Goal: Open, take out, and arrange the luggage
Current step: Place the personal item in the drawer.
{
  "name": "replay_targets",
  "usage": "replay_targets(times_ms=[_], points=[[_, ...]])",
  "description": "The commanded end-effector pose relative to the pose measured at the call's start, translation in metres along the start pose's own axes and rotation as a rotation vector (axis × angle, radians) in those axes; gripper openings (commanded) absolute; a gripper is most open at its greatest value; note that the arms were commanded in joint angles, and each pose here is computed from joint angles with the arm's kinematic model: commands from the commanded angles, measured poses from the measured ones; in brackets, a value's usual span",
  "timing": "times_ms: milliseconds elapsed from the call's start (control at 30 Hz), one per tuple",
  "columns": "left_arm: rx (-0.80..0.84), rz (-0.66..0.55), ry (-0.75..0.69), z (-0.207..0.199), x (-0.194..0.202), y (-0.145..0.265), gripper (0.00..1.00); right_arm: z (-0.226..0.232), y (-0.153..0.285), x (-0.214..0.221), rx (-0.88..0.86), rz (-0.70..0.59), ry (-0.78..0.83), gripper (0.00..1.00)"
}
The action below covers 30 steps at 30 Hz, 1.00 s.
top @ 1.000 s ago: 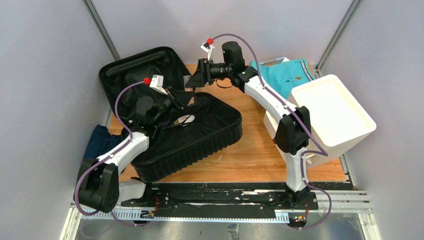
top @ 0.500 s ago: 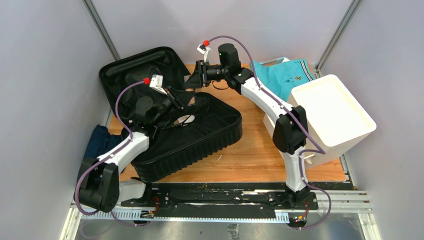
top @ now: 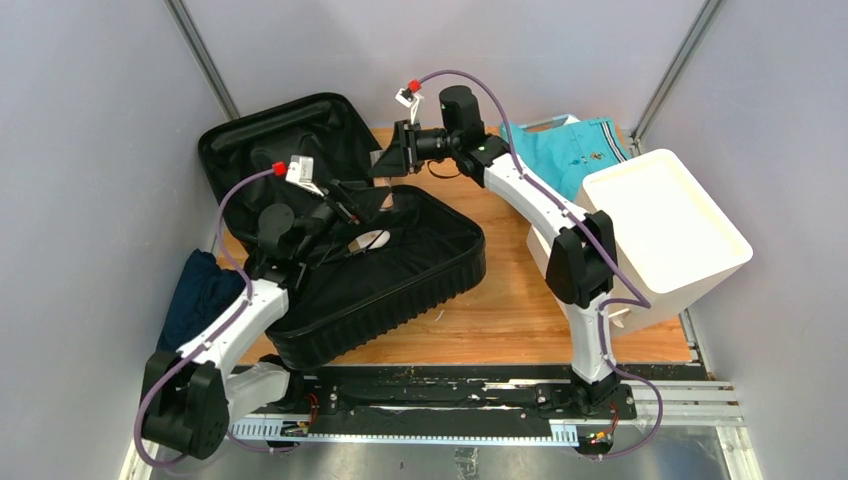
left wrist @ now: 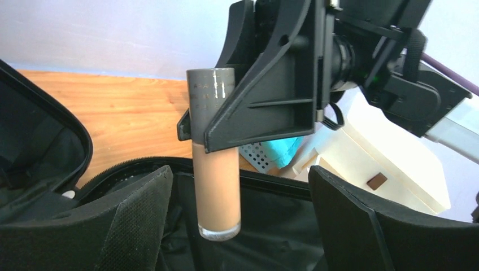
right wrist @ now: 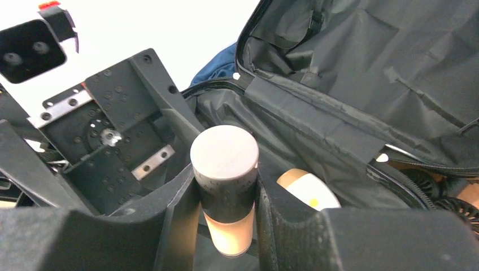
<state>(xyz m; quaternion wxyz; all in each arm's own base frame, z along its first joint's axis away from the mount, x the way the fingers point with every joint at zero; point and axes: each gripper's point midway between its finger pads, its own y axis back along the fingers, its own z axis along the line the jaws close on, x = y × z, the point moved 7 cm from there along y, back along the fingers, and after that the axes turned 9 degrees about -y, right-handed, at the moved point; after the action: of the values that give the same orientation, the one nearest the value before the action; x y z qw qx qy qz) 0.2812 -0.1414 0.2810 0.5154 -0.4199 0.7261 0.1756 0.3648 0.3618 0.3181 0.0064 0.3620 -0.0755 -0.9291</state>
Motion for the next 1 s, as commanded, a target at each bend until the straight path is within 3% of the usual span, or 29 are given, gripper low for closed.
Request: replay_targets(times_ms=[0,167,300,500,767,967], points=[[-0.001,0.007,-0.109,-0.002,-0.005,0.013,0.91,0.032,0.031,-0.026,-0.066,-0.038,0.189,0.0],[-0.021,0.015,-0.216,-0.002,-0.009,0.025,0.99,0.038,0.073,-0.028,-0.09,-0.009,0.338,0.0],[-0.074,0.053,-0.222,0.006,-0.006,0.029,1.0,0.046,0.117,-0.018,-0.073,0.033,0.472,0.0],[-0.14,0.147,-0.217,0.015,-0.009,0.024,1.0,0.036,0.185,0.026,0.298,0.207,0.728,0.0],[-0.189,0.209,-0.238,0.022,-0.015,0.02,1.0,0.019,0.277,0.07,0.701,0.215,0.604,0.0],[-0.195,0.228,-0.242,0.024,-0.016,0.018,1.0,0.009,0.312,0.109,0.904,0.298,0.54,0.0]])
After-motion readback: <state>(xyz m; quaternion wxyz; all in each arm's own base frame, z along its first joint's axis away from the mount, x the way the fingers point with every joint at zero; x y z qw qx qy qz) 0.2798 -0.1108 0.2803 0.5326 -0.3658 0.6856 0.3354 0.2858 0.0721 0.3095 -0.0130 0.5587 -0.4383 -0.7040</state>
